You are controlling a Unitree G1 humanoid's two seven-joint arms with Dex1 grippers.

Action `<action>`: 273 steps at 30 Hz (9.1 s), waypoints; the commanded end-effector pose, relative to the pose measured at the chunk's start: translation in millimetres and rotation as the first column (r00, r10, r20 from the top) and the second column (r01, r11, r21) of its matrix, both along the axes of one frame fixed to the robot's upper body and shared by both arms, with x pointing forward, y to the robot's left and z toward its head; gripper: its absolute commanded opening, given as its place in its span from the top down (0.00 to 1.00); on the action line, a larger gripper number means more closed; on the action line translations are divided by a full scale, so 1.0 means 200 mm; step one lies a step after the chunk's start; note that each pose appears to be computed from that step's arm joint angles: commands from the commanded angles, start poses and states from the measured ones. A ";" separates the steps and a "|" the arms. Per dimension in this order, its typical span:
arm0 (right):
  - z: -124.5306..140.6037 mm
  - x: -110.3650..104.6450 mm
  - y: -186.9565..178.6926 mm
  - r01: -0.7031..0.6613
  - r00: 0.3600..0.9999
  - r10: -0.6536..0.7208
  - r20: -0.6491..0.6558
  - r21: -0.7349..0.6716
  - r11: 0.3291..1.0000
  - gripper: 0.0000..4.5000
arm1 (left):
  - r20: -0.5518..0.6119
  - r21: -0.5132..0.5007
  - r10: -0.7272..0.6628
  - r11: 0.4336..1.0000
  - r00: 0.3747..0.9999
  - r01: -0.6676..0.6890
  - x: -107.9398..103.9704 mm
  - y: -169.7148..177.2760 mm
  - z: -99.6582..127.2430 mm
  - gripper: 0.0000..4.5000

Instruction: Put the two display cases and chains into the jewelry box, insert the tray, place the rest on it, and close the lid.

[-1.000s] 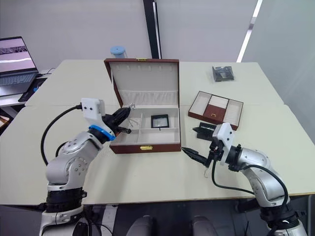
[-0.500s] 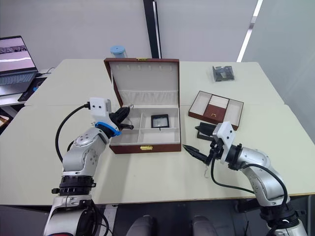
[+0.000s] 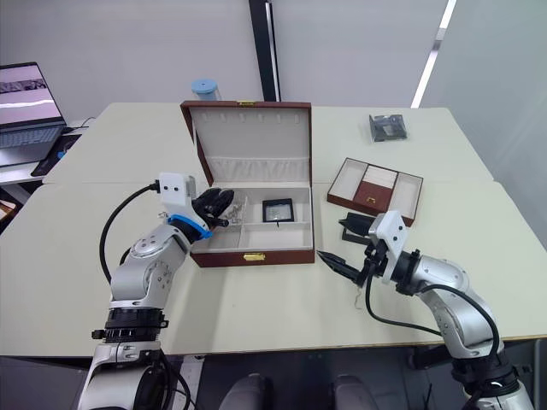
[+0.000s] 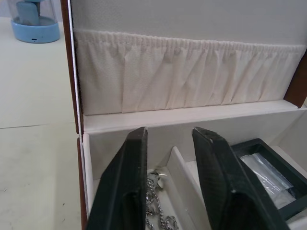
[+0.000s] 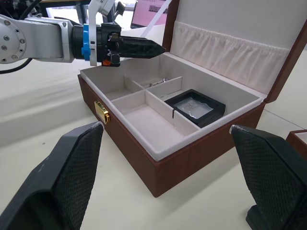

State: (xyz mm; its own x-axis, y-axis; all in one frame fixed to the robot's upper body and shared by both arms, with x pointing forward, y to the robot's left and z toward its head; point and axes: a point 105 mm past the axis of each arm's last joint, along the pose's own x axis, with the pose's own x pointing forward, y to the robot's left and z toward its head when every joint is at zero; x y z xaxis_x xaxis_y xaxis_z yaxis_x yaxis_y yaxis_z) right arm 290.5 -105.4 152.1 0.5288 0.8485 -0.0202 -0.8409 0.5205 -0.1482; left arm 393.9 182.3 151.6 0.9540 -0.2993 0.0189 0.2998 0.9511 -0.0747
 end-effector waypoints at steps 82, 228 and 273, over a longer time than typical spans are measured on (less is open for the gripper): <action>-0.04 -0.11 -0.73 0.213 0.972 -0.231 -0.047 -0.247 0.946 0.00 | -0.238 0.329 0.139 0.943 0.961 -0.055 -0.64 0.96 -0.03 0.00; 0.03 -0.23 0.03 0.007 0.998 -0.006 0.058 -0.018 1.000 0.00 | -0.382 0.364 -0.530 0.666 0.757 0.651 -0.27 0.16 0.11 0.21; -0.06 0.03 -0.88 0.374 0.918 -0.395 -0.039 -0.246 0.894 0.00 | -0.371 0.363 0.090 0.930 0.924 0.055 -0.71 0.95 -0.14 0.01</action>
